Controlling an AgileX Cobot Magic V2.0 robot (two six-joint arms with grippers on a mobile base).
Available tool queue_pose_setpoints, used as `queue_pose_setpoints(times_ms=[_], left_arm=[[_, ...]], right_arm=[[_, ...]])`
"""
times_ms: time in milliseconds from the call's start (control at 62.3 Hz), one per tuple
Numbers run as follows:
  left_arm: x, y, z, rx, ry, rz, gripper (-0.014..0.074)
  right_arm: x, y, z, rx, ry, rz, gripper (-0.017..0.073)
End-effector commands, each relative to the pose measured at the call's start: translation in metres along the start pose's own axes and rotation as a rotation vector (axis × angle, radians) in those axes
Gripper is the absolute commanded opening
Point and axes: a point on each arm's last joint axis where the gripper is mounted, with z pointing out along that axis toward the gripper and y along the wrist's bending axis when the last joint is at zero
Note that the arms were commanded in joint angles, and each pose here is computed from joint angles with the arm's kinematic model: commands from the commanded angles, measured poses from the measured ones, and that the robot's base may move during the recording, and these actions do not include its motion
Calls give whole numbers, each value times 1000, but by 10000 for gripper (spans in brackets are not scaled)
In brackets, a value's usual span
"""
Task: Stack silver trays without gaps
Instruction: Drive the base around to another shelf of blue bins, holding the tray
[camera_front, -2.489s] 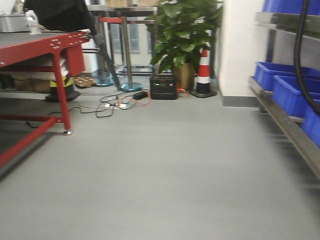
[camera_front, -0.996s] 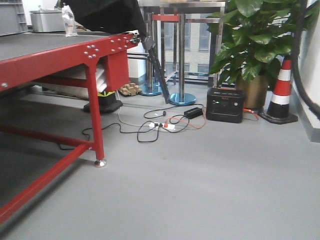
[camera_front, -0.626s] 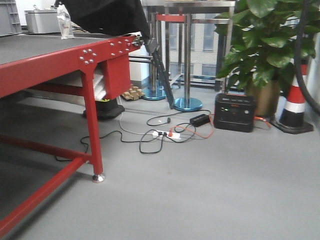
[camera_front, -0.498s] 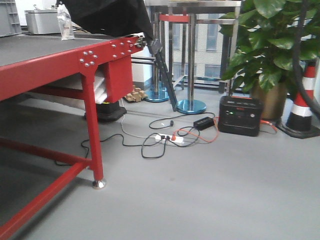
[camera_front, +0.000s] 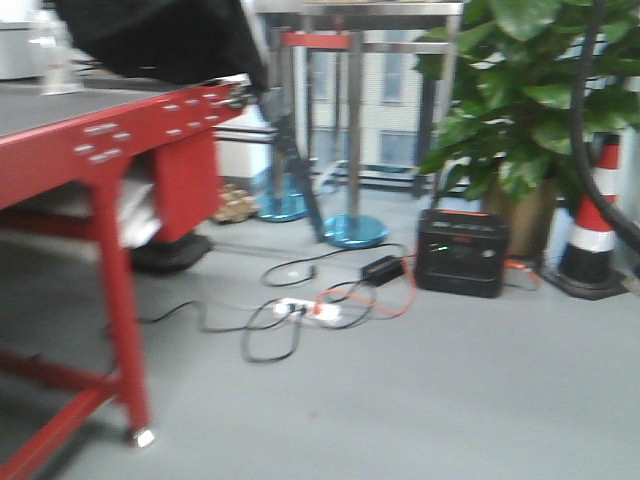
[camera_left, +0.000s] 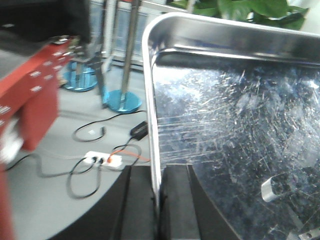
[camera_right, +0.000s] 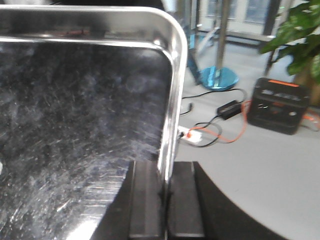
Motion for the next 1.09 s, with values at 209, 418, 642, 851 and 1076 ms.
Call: queue_pose_setpoints(times_ms=[209,418,642,851,1076], left_arm=[[-10,-7,-6,40,-79,-14,-16],[-10,-7,-6,40,-79,-14,-16],[-10,-7,-6,40,-79,-14,-16],[-10,-7,-6,40,-79,-14,-16],[-9,-7,-5,40,-77,-14,-16]], right_arm=[[-10,16,-5,-146,-115,-11,-79],[-17,22,-8,-223,-191,-10,-79],[-24,29,-11,-304,-271,-9,-79],[-27,33,-13,-346,-313,-8,-79],[-27,33,-13,-347,-314,-8,-79]])
